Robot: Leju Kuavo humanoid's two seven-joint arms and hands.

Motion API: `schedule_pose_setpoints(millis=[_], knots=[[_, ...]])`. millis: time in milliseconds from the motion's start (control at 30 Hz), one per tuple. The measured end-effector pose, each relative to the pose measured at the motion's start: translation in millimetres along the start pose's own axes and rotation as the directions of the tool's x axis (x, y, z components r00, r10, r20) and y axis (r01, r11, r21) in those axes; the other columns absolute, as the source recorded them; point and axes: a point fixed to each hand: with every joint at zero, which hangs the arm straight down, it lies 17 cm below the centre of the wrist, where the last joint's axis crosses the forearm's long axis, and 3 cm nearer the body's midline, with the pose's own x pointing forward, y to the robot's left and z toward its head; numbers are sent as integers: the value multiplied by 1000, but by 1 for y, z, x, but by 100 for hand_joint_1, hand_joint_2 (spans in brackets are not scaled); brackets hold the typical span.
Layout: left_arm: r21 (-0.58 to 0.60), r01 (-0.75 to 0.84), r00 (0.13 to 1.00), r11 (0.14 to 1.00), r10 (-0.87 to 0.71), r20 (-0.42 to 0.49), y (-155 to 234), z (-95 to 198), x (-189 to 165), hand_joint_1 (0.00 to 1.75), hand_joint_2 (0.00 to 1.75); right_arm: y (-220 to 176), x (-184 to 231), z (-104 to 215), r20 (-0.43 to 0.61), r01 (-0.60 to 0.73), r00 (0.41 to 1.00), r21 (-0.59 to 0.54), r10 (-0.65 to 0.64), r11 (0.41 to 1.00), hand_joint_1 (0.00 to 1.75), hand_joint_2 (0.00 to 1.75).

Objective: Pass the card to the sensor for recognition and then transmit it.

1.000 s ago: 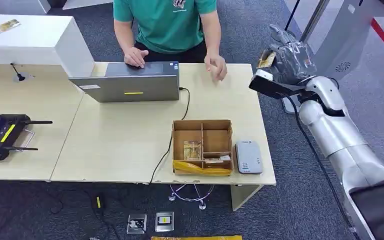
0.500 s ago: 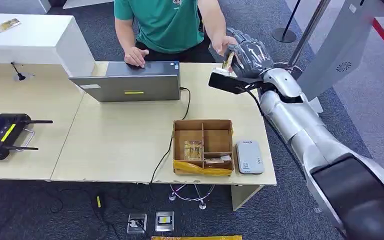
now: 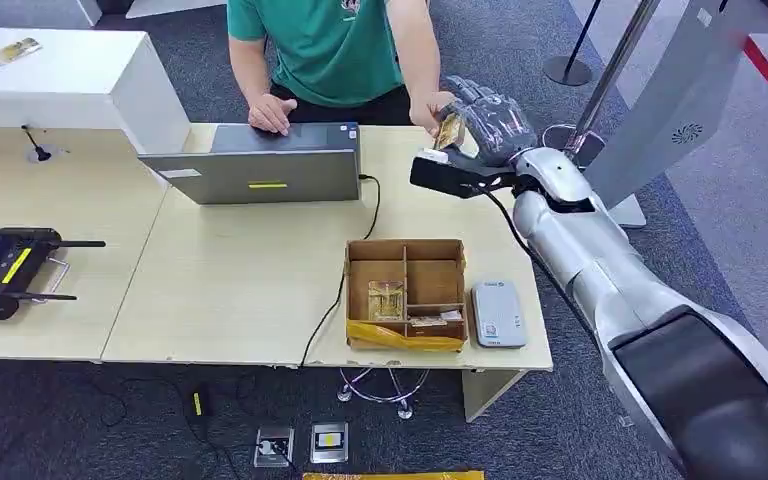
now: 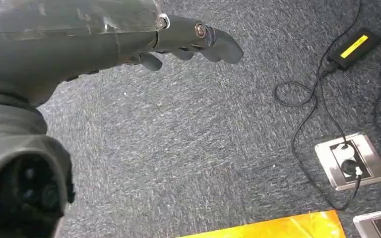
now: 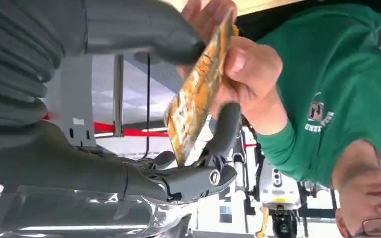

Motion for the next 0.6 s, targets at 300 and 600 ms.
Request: schedule_pose_setpoints(millis=[300, 600], knots=[[0, 8, 1000, 1000, -8, 1, -1, 0, 0, 0, 0, 1, -4, 1, -13, -13, 1000, 0, 13, 1000, 0, 175], [13, -4, 1000, 1000, 4, -13, -2, 1, -1, 0, 0, 6, -6, 4, -40, 200, 979, 35, -199, 979, 0, 175]])
